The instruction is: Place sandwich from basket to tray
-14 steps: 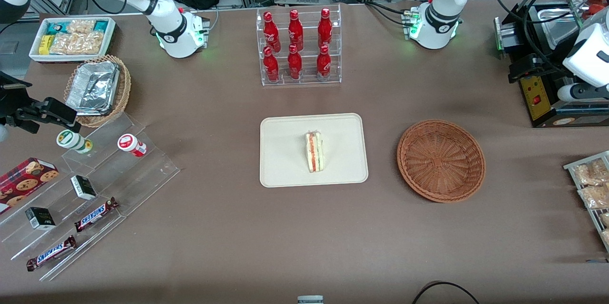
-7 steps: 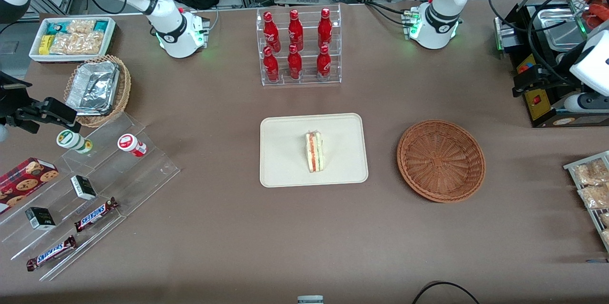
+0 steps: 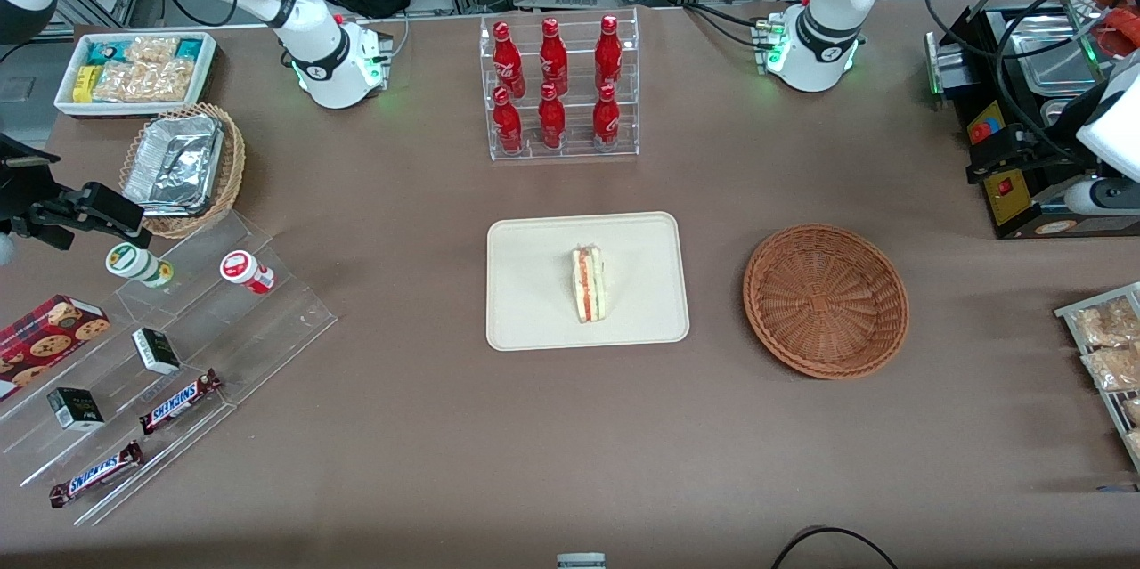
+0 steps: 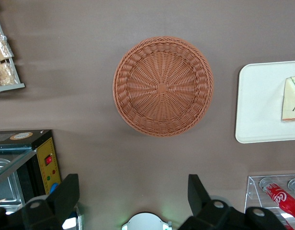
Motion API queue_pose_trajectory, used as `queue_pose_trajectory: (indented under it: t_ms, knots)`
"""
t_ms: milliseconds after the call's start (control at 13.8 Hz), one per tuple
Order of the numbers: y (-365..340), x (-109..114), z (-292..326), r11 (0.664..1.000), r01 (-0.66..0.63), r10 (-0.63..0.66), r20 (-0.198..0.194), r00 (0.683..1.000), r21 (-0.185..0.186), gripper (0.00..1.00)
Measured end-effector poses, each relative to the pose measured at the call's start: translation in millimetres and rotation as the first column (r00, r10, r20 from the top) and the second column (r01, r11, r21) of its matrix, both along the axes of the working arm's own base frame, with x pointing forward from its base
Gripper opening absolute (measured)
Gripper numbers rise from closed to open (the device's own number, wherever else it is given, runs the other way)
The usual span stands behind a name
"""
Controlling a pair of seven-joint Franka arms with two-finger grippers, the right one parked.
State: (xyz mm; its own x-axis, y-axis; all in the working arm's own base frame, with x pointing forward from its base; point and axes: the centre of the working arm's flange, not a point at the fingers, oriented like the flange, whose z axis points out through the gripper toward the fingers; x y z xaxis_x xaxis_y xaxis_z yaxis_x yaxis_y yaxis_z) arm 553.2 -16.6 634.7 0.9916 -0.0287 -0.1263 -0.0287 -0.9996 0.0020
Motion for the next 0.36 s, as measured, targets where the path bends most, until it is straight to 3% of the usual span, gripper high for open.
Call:
queue_pose_trajectory:
  t_ms: [364]
  knots:
    - [-2, -24, 11, 1.0, -0.001, 0.001, -0.004, 1.0, 0.01, 1.0]
